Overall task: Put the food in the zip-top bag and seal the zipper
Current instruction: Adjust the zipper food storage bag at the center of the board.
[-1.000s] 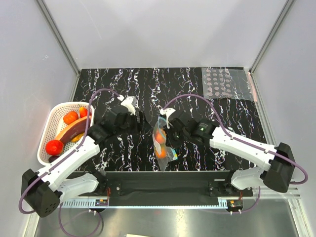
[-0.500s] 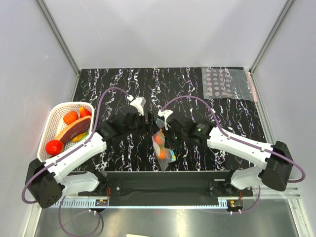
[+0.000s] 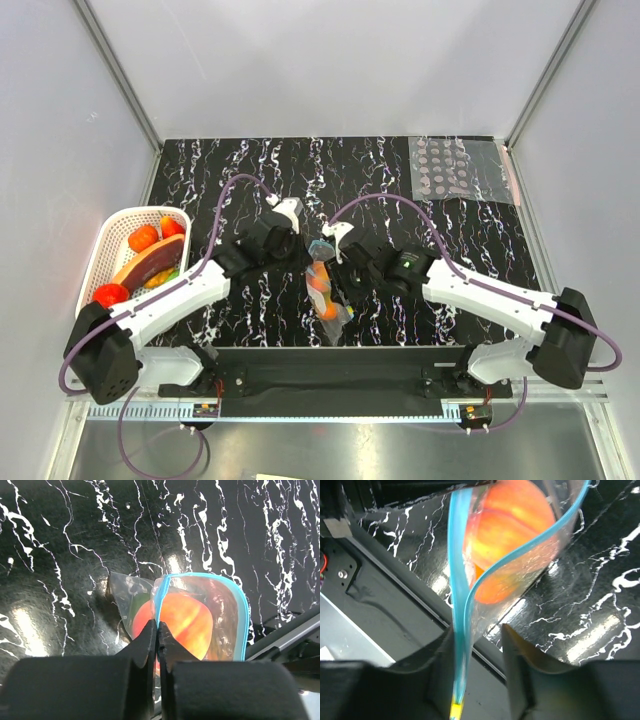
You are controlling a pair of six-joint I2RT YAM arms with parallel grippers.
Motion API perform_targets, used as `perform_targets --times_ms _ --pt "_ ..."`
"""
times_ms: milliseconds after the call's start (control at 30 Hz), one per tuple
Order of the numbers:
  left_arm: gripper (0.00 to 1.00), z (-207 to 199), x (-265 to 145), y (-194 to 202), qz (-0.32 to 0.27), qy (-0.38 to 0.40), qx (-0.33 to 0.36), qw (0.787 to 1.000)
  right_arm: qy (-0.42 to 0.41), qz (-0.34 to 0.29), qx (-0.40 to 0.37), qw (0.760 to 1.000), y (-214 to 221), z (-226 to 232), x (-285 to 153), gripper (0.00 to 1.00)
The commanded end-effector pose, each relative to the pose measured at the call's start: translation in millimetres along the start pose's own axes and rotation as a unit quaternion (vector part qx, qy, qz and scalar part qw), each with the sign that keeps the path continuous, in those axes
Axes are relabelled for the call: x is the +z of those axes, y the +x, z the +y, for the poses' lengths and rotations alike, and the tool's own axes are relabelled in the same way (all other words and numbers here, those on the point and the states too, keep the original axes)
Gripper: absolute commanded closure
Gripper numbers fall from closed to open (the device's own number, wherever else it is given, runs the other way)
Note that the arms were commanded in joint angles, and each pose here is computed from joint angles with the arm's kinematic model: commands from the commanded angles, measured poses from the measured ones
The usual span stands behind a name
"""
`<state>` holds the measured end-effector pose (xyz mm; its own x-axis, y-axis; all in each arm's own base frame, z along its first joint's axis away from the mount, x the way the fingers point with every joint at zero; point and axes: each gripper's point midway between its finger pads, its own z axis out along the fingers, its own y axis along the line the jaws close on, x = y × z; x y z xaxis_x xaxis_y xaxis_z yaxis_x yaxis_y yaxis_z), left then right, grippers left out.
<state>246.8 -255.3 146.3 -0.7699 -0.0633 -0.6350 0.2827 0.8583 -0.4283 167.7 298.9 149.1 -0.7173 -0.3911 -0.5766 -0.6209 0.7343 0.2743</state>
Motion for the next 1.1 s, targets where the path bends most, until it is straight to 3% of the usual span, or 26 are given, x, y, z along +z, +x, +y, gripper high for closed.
perform_targets --times_ms 0,500,667,800,833,933,1033,1067 --pt "1.00 -17.0 -11.1 -30.6 -0.052 0.026 0.010 0.998 0.015 -0.043 0.004 0.999 -19.1 -0.2 -16.1 0.52" --pt "1.00 -23.2 -13.4 -28.9 -0.055 0.032 0.019 0.998 0.114 -0.064 0.077 0.988 -57.7 -36.6 -15.8 0.49" --pt "1.00 -22.0 -19.1 -32.6 -0.060 0.025 0.026 0.998 0.157 -0.046 0.081 0.983 -54.4 -54.8 -7.8 0.65" --pt "0.99 -17.9 -23.4 -35.8 -0.061 0.010 0.040 0.997 0.177 -0.045 0.076 0.980 -53.5 -62.5 -8.7 0.93" --pt "0.94 -17.0 -24.6 -36.3 -0.060 0.007 0.043 0.997 0.181 -0.046 0.075 0.980 -54.2 -63.6 -10.1 1.00" --pt "0.83 -14.2 -31.6 -42.1 -0.069 -0.005 0.054 0.996 0.185 -0.047 0.077 0.979 -54.8 -66.1 -11.5 1.00" --pt "0.64 -12.2 -40.8 -48.7 -0.081 -0.011 0.076 0.994 0.191 -0.046 0.085 0.977 -50.9 -69.0 -9.8 1.00" --pt "0.53 -9.4 -42.3 -51.6 -0.085 -0.019 0.083 0.993 0.193 -0.046 0.092 0.976 -48.4 -70.4 -8.1 1.00"
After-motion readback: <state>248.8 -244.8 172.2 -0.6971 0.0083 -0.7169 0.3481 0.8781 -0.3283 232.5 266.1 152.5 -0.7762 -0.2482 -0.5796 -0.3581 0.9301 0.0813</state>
